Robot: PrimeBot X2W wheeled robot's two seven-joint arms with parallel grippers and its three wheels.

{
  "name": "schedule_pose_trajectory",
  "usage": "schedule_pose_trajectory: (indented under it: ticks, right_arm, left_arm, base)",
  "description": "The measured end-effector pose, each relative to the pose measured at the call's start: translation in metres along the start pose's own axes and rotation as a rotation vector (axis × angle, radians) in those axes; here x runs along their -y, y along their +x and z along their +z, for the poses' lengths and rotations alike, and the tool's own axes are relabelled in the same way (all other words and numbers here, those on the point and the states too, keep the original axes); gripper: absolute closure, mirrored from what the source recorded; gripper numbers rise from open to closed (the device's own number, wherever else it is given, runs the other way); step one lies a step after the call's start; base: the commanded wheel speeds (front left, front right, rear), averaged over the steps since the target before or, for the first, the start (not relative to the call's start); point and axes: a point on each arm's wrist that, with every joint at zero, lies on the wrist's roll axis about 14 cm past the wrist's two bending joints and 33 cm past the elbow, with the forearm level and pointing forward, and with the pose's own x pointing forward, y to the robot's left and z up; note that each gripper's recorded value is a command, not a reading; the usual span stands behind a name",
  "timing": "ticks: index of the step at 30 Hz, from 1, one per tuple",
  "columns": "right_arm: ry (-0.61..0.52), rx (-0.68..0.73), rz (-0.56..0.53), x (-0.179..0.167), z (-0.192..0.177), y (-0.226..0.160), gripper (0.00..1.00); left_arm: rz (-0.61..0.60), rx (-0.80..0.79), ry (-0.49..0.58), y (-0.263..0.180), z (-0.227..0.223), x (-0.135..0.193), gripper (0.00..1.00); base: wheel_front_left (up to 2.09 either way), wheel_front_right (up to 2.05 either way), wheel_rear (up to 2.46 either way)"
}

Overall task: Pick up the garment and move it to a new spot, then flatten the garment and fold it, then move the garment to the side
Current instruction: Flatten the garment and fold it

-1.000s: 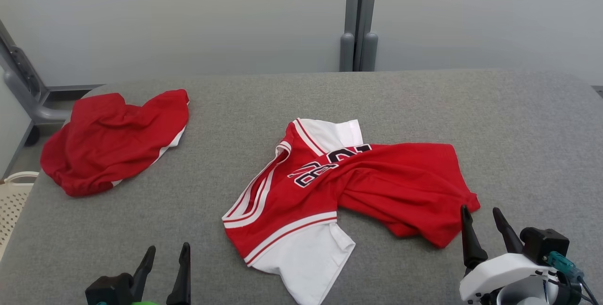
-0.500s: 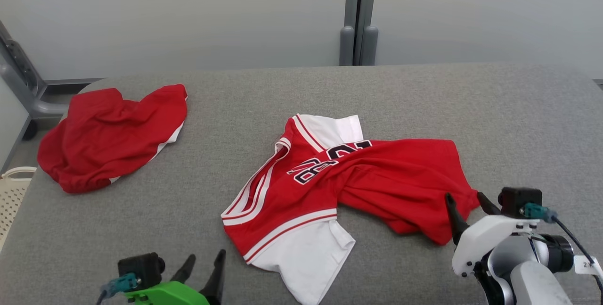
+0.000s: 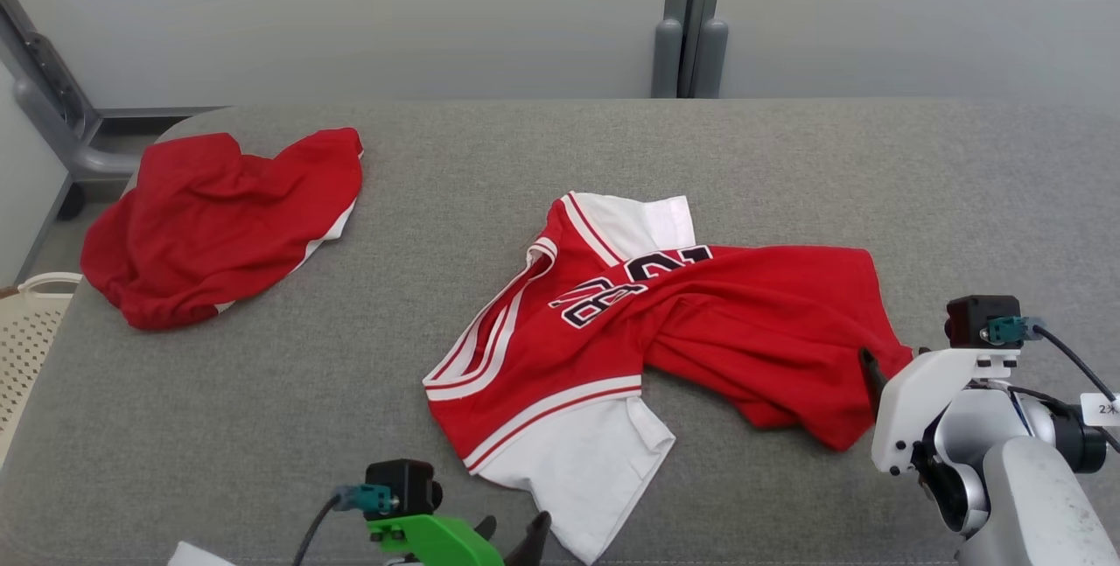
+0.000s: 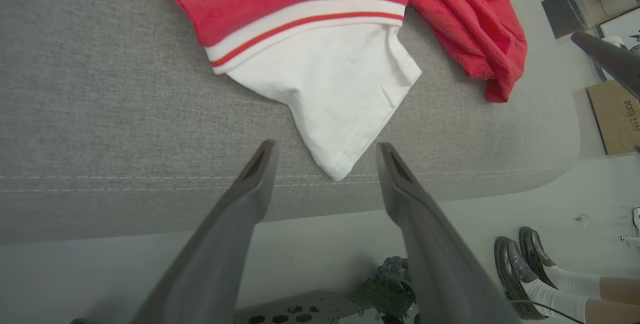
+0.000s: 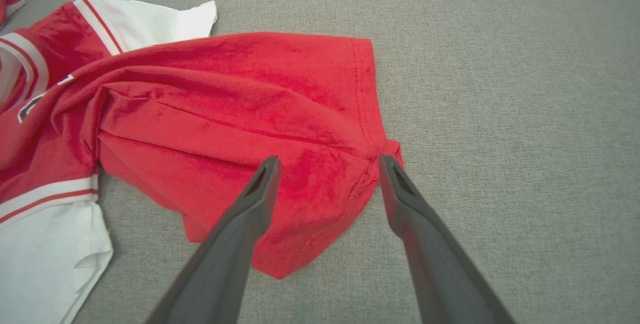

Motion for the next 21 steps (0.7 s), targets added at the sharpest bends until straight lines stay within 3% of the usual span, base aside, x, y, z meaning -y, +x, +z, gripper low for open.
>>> schedule_pose_trajectory:
  ticks: [8,21]
  right_arm:
    - [-0.009,-0.025,-0.029,0.012,0.005,0.014,0.0]
    - [0.011,-0.089,-0.069,0.033,-0.007,0.041,0.0]
  left_arm:
    - [0.035,-0.083,0.034,0.023,-0.015,0.0,0.0]
    - [0.101,-0.21,-0.004,0.057,-0.037,-0.015,0.0]
  base:
    - [0.0,0.0,0.0]
    - [0.0,0.0,0.0]
